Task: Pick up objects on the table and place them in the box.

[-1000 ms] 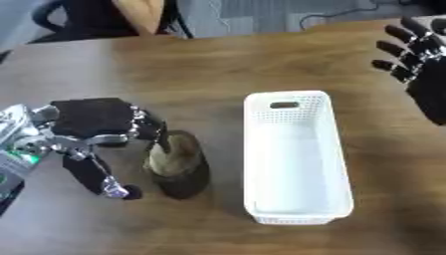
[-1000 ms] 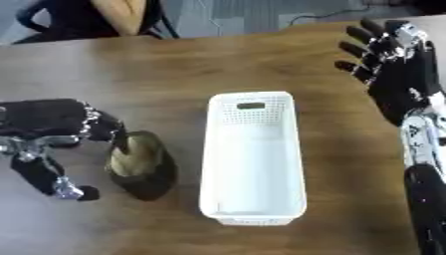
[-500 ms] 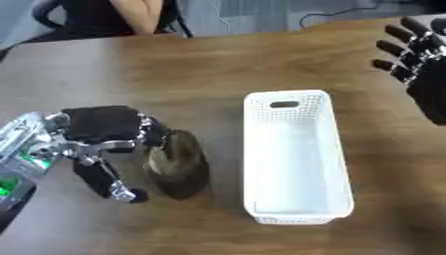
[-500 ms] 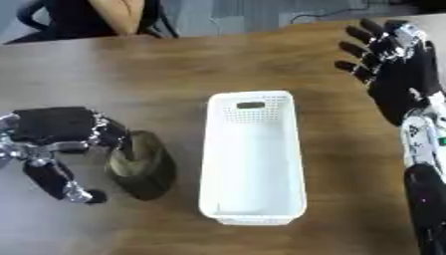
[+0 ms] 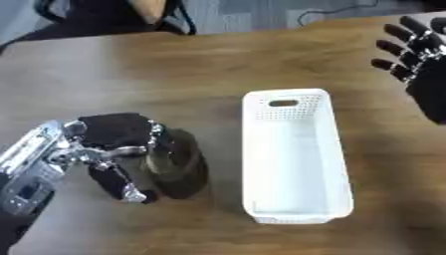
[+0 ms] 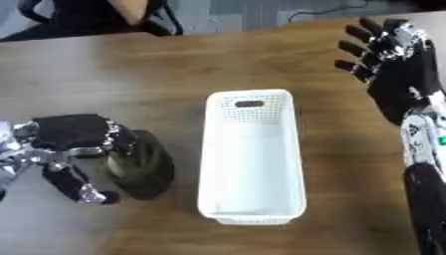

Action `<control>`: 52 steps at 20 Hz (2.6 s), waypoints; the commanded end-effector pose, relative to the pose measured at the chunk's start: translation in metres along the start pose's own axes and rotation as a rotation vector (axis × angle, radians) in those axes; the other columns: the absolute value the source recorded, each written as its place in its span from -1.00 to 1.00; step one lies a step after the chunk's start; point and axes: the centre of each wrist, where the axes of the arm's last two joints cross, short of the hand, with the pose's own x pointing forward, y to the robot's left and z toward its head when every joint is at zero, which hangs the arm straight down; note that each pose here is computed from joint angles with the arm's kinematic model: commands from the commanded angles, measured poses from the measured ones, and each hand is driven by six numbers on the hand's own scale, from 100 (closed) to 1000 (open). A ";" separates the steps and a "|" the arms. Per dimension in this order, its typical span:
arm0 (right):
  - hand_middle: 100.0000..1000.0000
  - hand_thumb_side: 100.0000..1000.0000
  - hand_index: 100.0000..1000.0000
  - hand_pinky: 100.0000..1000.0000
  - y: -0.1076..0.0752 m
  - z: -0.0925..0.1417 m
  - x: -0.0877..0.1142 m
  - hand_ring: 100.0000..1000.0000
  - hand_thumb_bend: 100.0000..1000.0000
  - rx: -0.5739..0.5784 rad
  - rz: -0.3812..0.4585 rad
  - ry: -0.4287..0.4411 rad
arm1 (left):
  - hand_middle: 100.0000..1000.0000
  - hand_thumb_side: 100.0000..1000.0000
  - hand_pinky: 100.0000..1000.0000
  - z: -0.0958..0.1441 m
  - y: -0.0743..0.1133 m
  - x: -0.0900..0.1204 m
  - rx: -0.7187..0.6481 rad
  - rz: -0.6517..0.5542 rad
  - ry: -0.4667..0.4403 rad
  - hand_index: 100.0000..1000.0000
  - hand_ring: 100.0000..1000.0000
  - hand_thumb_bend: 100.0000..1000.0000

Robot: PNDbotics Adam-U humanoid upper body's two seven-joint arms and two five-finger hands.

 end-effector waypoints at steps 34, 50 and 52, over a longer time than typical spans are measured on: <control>0.88 1.00 1.00 0.60 0.001 0.000 0.007 0.85 -1.00 0.011 0.026 -0.008 | -0.65 -1.00 -1.00 0.022 0.099 0.008 0.142 -0.176 0.037 -0.37 -1.00 -1.00; 0.88 1.00 1.00 0.60 0.003 -0.002 0.007 0.85 -1.00 0.014 0.025 -0.005 | -0.65 -1.00 -1.00 -0.005 0.123 0.015 0.151 -0.207 -0.048 -0.37 -1.00 -1.00; 0.88 1.00 1.00 0.60 0.004 -0.003 0.007 0.85 -1.00 0.024 0.025 -0.005 | -0.65 -1.00 -1.00 -0.019 0.130 0.018 0.151 -0.227 -0.082 -0.37 -1.00 -1.00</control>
